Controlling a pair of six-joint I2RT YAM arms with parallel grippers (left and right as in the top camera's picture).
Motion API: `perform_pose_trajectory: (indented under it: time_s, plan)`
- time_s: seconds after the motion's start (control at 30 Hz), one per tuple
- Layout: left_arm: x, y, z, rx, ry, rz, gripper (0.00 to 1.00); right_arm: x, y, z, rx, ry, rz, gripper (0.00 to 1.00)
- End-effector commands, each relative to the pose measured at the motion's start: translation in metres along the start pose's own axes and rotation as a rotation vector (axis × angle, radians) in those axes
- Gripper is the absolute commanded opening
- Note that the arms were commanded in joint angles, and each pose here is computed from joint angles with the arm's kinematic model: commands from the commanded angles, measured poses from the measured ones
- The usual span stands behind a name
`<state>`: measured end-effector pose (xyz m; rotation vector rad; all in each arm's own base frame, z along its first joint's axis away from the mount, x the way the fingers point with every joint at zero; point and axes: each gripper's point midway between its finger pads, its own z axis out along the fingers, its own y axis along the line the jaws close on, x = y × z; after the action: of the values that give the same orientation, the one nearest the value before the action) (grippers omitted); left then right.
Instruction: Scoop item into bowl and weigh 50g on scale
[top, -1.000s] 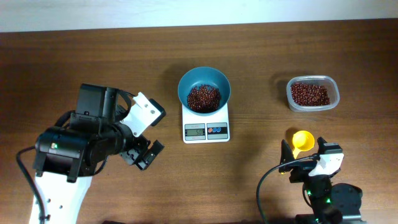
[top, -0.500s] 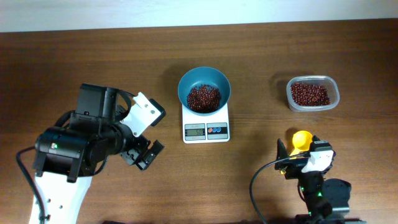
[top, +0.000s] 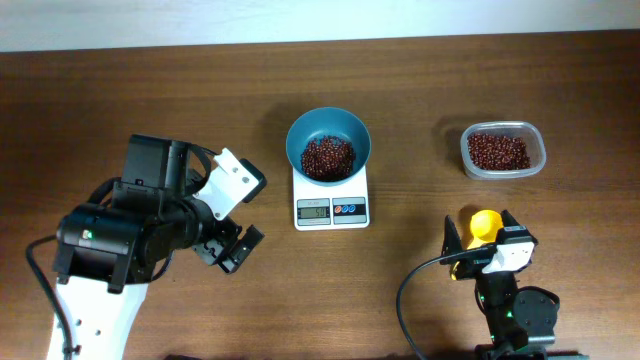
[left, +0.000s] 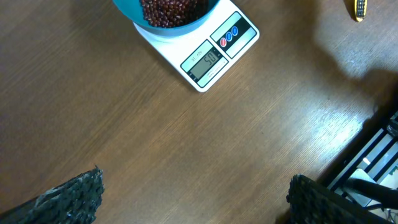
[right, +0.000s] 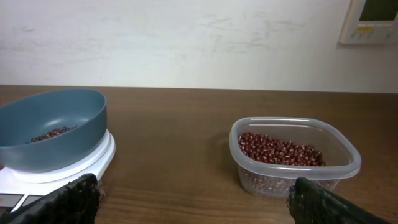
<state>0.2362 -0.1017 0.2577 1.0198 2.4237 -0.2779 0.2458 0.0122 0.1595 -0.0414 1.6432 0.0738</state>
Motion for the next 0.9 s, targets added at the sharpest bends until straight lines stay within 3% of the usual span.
perform_pose_trajectory:
  time_s: [0.0,0.87]
  plan:
    - [-0.0042,-0.0002,-0.0049,-0.002,-0.023,0.017,0.99,0.0020,0.0010,0.0001,-0.002,-0.002,-0.007,0.99]
    - [-0.0041,-0.0003,-0.0049,-0.002,-0.022,0.017,0.99,0.0029,0.0034,0.0004,-0.011,0.002,-0.093,0.99]
